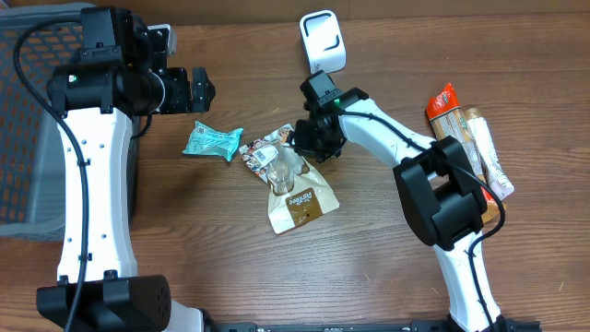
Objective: Scan the item barcode
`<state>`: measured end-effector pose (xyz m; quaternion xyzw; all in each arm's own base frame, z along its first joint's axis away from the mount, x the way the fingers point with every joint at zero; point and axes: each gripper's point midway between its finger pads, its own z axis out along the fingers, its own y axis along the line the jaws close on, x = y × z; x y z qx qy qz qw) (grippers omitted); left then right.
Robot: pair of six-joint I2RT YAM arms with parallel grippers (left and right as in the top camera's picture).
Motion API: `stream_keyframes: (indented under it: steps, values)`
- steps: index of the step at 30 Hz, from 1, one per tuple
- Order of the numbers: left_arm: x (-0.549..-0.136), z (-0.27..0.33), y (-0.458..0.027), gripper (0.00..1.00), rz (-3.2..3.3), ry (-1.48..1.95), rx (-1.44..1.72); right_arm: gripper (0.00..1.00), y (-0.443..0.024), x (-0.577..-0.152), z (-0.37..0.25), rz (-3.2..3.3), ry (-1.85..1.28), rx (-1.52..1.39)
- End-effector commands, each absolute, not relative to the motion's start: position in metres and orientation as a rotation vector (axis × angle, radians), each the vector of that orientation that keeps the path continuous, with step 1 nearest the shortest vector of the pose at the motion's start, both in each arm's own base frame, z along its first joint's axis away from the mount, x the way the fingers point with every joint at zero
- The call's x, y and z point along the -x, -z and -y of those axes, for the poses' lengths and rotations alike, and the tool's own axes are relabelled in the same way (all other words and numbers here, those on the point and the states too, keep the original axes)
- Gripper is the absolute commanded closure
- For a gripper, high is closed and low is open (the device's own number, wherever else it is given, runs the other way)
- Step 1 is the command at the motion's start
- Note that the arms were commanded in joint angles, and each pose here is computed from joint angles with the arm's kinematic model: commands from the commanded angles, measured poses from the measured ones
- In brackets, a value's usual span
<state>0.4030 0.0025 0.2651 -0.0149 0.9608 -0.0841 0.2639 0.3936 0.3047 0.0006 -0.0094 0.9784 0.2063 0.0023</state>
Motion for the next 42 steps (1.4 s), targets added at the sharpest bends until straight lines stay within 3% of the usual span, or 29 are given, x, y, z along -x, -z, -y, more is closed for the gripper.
stream_keyframes:
  steps: [1, 2, 3, 4, 5, 6, 10, 14, 22, 29, 34, 42]
  values:
    - [-0.405, 0.0, -0.271, 0.0, -2.579, 0.228, 0.035, 0.96, 0.021, -0.395, -0.281, -3.088, -0.481, 0.273]
    - [-0.405, 0.0, -0.271, 0.0, -2.579, 0.228, 0.035, 0.96, 0.015, -0.398, -0.28, -3.071, -0.479, 0.327]
    - [-0.405, 0.0, -0.271, 0.0, -2.579, 0.228, 0.035, 0.83, 0.007, -0.401, -0.28, -3.057, -0.476, 0.378]
    - [-0.405, 0.0, -0.271, 0.0, -2.579, 0.228, 0.035, 0.52, -0.002, -0.405, -0.279, -3.046, -0.475, 0.407]
    - [-0.405, 0.0, -0.271, 0.0, -2.578, 0.228, 0.035, 0.39, -0.012, -0.408, -0.28, -3.038, -0.475, 0.425]
    - [-0.405, 0.0, -0.271, 0.0, -2.579, 0.227, 0.035, 0.34, -0.022, -0.411, -0.281, -3.03, -0.478, 0.434]
    - [-0.405, 0.0, -0.271, 0.0, -2.578, 0.228, 0.035, 0.32, -0.077, -0.414, -0.304, -2.955, -0.585, 0.55]
    - [-0.405, 0.0, -0.271, 0.0, -2.579, 0.228, 0.035, 0.32, -0.096, -0.386, -0.345, -2.919, -0.79, 0.698]
    - [-0.405, 0.0, -0.271, 0.0, -2.579, 0.228, 0.035, 0.31, -0.074, -0.293, -0.407, -2.97, -0.949, 0.997]
    - [-0.405, 0.0, -0.271, 0.0, -2.578, 0.228, 0.035, 0.28, -0.04, -0.243, -0.402, -3.084, -0.728, 1.139]
    - [-0.405, 0.0, -0.271, 0.0, -2.579, 0.228, 0.035, 0.28, -0.027, -0.256, -0.354, -3.229, -0.336, 0.966]
    - [-0.405, 0.0, -0.271, 0.0, -2.579, 0.228, 0.035, 0.28, -0.024, -0.321, -0.253, -3.306, 0.137, 0.441]
